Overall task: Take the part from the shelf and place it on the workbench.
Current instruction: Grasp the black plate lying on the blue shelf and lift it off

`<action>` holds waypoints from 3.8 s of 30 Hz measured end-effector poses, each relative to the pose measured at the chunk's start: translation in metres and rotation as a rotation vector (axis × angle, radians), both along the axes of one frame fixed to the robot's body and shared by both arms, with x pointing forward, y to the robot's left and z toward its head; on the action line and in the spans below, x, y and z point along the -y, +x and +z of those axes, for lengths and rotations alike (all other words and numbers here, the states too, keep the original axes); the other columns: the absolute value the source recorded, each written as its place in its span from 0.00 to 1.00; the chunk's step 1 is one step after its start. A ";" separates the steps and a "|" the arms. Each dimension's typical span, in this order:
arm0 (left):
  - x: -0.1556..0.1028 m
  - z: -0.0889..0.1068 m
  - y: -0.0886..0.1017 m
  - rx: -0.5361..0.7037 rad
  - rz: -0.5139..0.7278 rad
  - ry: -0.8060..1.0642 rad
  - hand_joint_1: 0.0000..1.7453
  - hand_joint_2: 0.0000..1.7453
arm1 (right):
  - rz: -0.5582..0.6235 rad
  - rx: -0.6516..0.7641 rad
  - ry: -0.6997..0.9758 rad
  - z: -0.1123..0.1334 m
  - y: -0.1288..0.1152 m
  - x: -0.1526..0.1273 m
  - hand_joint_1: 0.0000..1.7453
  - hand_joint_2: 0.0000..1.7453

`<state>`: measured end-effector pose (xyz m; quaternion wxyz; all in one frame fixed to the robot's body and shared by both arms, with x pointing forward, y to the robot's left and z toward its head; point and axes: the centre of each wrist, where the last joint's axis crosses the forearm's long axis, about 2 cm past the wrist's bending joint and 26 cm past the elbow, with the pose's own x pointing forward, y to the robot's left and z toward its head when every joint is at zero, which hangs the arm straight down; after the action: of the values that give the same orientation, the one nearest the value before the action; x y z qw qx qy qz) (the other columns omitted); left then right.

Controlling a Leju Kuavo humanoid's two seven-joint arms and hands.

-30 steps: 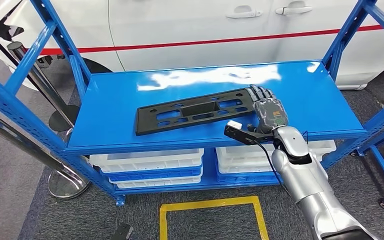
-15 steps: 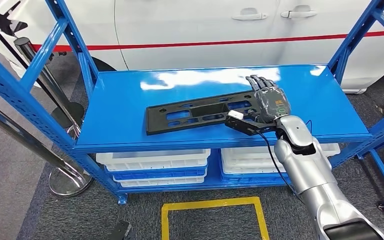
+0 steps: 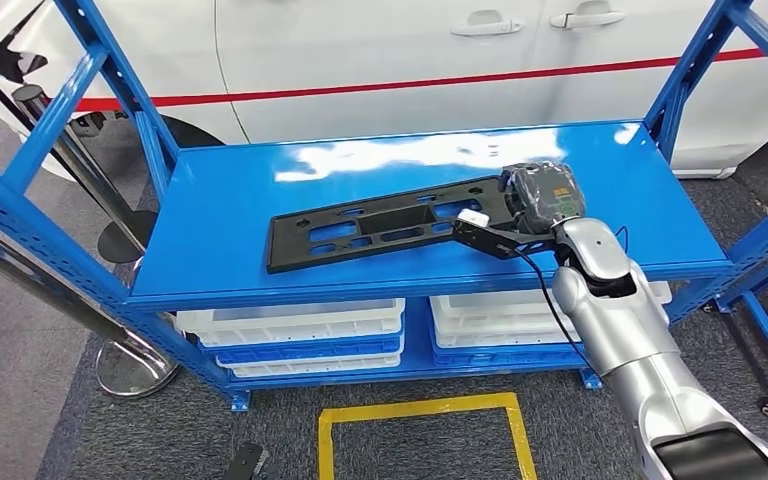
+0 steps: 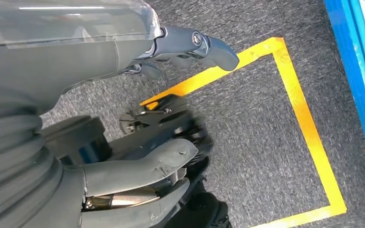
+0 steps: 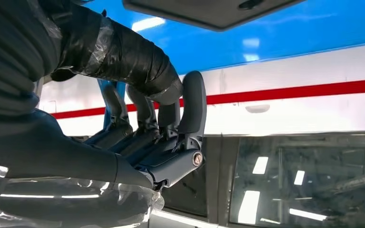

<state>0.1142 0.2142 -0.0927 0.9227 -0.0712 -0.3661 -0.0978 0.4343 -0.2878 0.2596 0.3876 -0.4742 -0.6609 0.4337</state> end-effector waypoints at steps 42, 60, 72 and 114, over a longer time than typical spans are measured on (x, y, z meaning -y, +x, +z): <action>0.002 0.001 0.002 -0.035 0.033 -0.065 0.00 1.00 | -0.036 -0.097 -0.066 -0.071 -0.017 -0.008 0.00 1.00; 0.006 0.002 0.004 -0.019 -0.043 -0.063 0.00 1.00 | -0.007 -0.158 -0.088 -0.055 0.010 -0.048 0.00 1.00; 0.006 0.003 0.007 -0.014 -0.042 -0.064 0.00 1.00 | -0.004 -0.163 -0.095 -0.055 0.012 -0.052 0.00 1.00; 0.021 0.002 -0.008 -0.011 -0.042 -0.073 0.00 0.00 | 0.093 -0.187 -0.118 -0.073 -0.009 -0.084 0.00 1.00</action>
<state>0.1066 0.1931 -0.0910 0.9192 -0.1129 -0.3628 -0.1032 0.4258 -0.2041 0.1866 0.3985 -0.4225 -0.6166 0.5316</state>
